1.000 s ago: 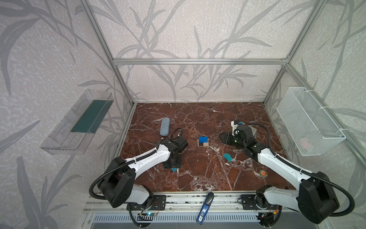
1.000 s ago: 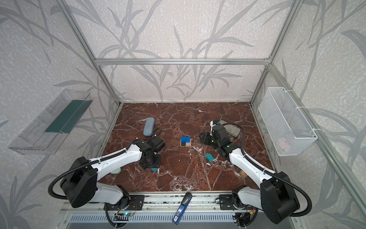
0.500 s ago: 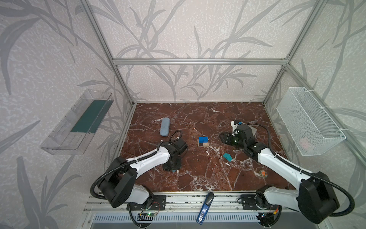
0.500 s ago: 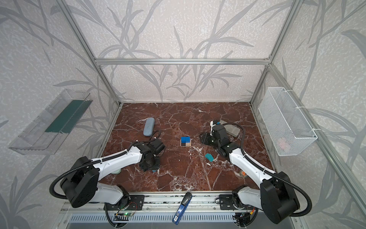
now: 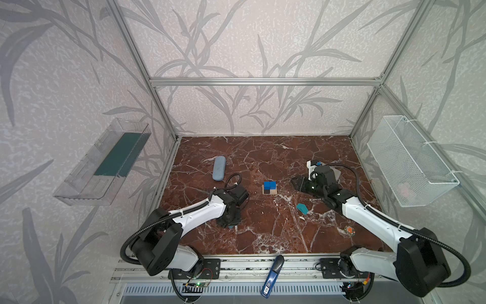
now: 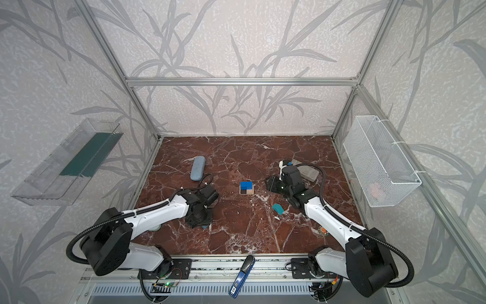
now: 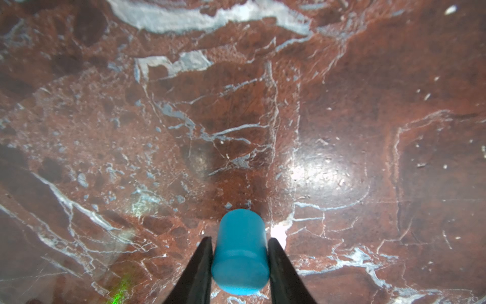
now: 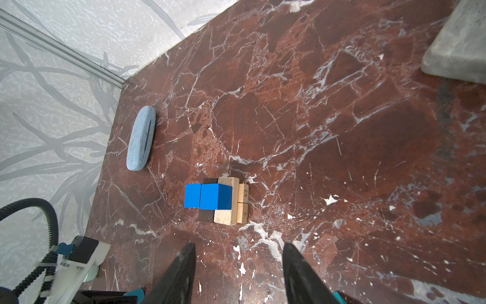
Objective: Build the wood block tower
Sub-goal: 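Lower the left gripper onto the teal cylinder and grasp it, then lift the teal cylinder with the left gripper and carry it toward the stack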
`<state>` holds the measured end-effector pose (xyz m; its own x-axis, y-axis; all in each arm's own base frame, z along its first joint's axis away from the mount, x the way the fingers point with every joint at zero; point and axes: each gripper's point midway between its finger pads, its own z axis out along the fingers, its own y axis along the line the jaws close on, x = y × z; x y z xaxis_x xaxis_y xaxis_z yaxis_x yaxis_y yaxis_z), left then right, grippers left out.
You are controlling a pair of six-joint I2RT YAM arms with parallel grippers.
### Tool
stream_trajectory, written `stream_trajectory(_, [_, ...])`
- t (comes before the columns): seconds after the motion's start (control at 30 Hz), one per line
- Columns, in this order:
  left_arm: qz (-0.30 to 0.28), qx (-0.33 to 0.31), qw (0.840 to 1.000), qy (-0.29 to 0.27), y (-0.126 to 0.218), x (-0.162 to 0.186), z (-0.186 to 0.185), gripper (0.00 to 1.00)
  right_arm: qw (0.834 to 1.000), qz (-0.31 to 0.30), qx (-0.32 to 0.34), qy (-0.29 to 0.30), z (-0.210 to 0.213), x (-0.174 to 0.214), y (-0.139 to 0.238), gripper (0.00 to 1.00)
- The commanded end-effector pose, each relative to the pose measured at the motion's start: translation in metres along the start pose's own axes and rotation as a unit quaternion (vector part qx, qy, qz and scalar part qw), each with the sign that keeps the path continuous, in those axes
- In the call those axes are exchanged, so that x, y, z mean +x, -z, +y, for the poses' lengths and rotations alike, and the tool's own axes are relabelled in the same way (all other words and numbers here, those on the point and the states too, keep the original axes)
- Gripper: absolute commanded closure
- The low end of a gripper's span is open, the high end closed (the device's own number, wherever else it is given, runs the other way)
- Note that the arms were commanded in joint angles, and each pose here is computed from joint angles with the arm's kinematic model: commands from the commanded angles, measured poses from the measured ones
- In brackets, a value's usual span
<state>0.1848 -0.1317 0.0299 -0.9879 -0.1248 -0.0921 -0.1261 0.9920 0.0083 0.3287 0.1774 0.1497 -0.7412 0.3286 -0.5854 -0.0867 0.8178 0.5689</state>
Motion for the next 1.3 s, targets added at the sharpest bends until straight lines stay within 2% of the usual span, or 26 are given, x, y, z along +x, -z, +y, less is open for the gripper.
stream_trajectory(0.0, [0.000,-0.008,1.000,0.007,-0.002,0.002,0.004,0.67,1.000,-0.005,-0.008,0.000,0.001,-0.002,0.000,0.46])
stream_trajectory(0.43, [-0.002,-0.002,1.000,0.006,-0.001,0.000,0.000,0.77,1.000,-0.002,-0.008,0.001,0.001,0.000,-0.001,0.46])
stream_trajectory(0.73, [-0.022,0.001,0.999,-0.028,0.028,-0.020,-0.011,0.80,1.000,0.000,-0.010,0.005,0.002,-0.001,-0.002,0.46])
stream_trajectory(1.03, [-0.029,0.018,0.996,-0.086,0.063,-0.053,-0.046,0.83,0.999,0.011,-0.006,0.030,0.001,-0.001,0.002,0.46])
stream_trajectory(1.27, [-0.048,0.035,0.991,-0.121,0.091,-0.086,-0.080,0.83,1.000,0.010,0.003,0.027,-0.012,-0.002,0.010,0.46])
